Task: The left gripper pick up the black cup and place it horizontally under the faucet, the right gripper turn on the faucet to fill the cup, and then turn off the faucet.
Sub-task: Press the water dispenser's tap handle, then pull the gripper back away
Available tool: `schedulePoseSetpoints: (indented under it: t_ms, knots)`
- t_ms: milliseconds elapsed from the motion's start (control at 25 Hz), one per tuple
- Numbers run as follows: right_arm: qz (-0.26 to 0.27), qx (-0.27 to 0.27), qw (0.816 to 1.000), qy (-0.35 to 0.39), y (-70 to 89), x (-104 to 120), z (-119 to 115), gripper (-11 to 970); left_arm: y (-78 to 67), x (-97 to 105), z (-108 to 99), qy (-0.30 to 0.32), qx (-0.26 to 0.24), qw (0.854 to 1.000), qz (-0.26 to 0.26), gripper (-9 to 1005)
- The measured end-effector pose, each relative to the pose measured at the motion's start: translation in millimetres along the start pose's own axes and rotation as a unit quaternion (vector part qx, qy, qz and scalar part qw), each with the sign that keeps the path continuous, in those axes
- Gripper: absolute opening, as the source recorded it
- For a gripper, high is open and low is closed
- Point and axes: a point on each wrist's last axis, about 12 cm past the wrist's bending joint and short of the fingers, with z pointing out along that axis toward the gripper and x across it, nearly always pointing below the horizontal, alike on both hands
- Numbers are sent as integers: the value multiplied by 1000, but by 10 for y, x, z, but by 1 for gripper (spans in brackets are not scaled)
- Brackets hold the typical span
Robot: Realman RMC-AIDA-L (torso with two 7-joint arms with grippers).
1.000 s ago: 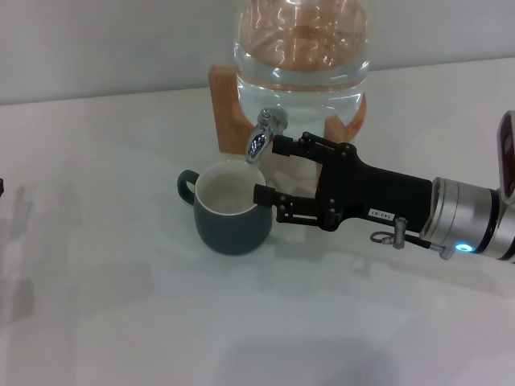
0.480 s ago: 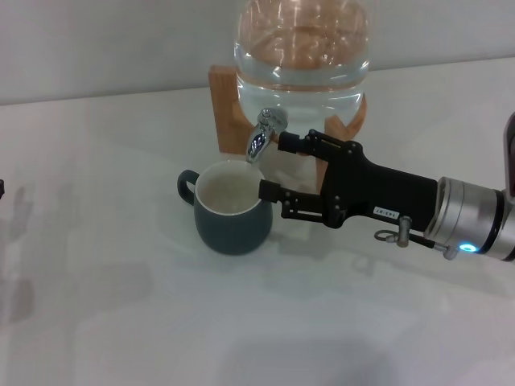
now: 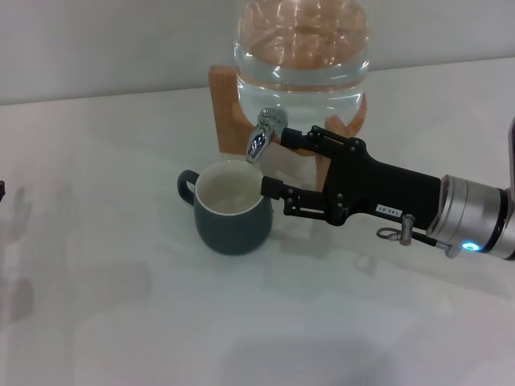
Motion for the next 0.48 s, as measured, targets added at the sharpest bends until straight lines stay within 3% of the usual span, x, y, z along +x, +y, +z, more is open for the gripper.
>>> schedulePoseSetpoints:
  t_ms: [480]
  knots:
    - [-1,6,1000,-2,-15,-7,-4,857,0,0,0,0,0,1000,0,880]
